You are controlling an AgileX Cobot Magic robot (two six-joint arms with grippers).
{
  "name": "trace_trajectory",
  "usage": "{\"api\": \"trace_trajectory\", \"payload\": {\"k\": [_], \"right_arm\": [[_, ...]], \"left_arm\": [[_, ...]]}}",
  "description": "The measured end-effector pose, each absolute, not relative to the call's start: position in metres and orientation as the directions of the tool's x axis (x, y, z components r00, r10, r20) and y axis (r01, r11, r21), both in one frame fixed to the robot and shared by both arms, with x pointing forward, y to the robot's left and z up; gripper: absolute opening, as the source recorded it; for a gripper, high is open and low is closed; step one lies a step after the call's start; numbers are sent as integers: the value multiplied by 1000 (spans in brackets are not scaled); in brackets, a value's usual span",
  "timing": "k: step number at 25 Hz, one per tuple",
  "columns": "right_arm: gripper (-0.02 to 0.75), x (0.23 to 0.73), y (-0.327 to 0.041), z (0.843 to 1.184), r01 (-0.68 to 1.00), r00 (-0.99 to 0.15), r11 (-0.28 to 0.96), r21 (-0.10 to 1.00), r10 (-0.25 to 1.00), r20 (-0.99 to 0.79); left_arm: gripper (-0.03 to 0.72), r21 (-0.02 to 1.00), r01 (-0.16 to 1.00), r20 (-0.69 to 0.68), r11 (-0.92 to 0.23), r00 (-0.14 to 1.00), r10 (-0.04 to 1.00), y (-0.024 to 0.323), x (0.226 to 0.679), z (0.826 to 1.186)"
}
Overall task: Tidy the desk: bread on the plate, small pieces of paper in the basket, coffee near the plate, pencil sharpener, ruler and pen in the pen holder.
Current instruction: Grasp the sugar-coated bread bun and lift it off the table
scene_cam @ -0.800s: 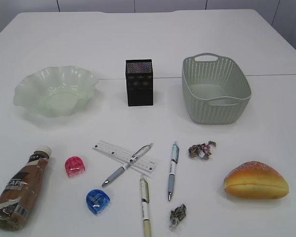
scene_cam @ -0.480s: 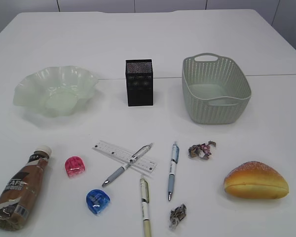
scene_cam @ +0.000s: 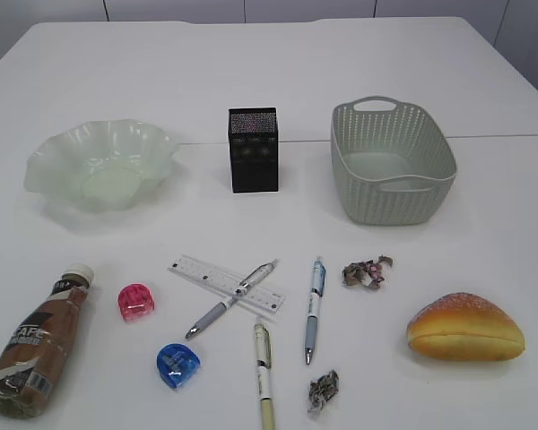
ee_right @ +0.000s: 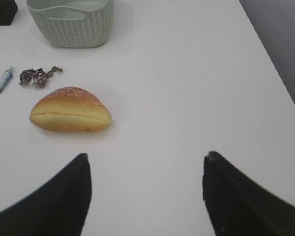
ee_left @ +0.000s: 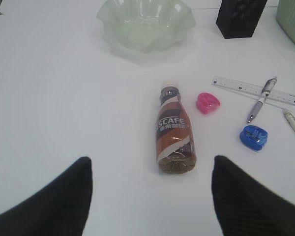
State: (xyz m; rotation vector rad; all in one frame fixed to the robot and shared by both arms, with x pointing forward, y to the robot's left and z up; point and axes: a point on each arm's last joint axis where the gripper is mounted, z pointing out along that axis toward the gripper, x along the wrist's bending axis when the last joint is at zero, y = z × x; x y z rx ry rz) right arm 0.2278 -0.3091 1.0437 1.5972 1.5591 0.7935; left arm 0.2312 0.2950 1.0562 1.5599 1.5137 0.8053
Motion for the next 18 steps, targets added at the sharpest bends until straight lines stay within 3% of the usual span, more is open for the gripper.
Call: {"api": "trace_trajectory", "payload": {"k": [18], "right_arm": [[523, 228, -309, 1044, 527, 66, 23, 849, 996, -68]], "left_arm": [[549, 875, 483, -88, 37, 82, 993, 295, 231, 1056]]}}
